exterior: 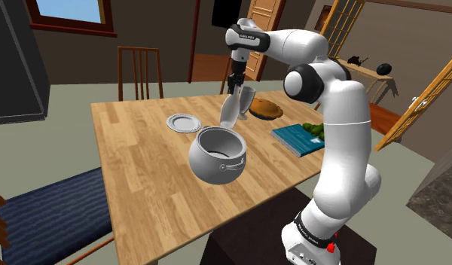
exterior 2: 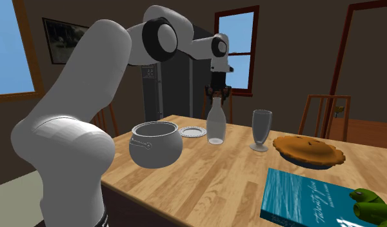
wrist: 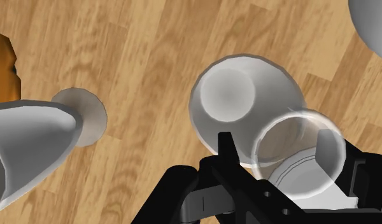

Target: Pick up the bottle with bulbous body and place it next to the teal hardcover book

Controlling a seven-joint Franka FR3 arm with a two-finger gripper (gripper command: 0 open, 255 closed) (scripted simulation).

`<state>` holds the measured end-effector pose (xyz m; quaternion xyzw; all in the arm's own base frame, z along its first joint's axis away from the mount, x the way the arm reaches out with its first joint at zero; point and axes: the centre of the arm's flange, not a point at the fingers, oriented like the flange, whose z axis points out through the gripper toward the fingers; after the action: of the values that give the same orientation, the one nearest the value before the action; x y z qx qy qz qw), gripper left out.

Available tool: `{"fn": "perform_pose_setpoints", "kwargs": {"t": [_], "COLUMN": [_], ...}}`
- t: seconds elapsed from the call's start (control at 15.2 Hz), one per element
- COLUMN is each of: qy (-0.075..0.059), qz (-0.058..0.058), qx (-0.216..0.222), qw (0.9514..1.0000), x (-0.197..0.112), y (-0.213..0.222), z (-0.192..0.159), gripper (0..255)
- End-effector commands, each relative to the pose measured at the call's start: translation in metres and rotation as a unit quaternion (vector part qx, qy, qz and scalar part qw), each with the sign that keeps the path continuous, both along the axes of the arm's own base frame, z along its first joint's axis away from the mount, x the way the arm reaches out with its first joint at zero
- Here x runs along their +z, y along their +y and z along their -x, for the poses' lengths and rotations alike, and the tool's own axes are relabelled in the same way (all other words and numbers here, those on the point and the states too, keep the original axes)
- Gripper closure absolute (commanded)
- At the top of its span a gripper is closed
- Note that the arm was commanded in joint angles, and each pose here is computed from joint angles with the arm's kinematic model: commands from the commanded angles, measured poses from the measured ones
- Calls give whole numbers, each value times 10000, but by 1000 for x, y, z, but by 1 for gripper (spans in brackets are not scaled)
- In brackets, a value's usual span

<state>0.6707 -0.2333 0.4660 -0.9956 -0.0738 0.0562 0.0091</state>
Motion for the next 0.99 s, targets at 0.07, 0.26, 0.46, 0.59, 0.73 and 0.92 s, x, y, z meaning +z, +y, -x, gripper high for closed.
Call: {"fn": "perform_pose_setpoints", "kwargs": {"t": [0.07, 0.26, 0.46, 0.59, 0.73, 0.92], "qy": [-1, -1, -1, -1, -1, -1], "qz": [0, 0, 0, 0, 0, 0], "qx": [0, 0, 0, 0, 0, 0], "qw": [10000, 10000, 10000, 10000, 10000, 10000], "x": [16, 32, 48, 58, 65, 82], "y": [0, 0, 0, 0, 0, -10], "z": [0, 0, 0, 0, 0, 34], "gripper": [255, 255, 255, 255, 255, 255]}}
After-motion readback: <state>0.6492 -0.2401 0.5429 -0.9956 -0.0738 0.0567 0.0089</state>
